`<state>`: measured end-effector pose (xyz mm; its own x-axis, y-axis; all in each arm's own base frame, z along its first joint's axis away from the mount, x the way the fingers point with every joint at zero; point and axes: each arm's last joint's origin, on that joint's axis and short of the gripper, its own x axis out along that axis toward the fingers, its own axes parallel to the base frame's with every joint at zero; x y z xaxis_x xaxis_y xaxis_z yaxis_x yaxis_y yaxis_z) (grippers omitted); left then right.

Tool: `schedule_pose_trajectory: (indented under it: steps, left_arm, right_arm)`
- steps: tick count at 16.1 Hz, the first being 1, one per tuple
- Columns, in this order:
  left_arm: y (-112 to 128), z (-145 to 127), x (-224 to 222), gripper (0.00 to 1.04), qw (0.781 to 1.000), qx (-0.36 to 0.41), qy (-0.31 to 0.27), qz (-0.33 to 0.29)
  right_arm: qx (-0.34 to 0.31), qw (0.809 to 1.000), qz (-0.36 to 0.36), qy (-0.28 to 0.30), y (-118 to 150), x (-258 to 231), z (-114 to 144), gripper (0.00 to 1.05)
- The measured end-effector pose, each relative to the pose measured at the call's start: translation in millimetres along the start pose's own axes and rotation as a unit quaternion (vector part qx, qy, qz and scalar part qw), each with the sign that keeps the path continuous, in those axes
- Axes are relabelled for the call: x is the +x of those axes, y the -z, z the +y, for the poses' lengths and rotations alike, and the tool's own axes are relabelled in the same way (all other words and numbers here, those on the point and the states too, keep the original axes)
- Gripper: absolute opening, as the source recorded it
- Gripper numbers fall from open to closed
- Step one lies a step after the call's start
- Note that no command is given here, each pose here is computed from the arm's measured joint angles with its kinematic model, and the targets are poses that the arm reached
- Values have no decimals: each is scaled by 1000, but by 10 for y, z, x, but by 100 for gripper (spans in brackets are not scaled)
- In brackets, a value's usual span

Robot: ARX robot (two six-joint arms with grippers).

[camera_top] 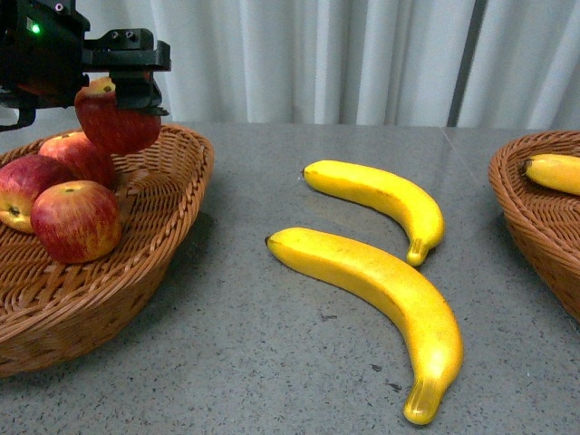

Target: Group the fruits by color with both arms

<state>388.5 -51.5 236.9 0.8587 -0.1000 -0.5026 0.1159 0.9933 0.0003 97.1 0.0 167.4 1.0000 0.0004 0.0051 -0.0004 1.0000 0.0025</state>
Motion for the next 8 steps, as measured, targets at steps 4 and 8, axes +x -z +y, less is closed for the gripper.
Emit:
schedule_pose_trajectory:
  steps: [4,8]
  left_arm:
    - [119,1,127,66,1000,-5,17,24]
    - [155,19,184,95,999,-9,13,36]
  right_arm:
    - [0,1000,0,0,0,0,0,98]
    - [0,1000,0,0,0,0,0,98]
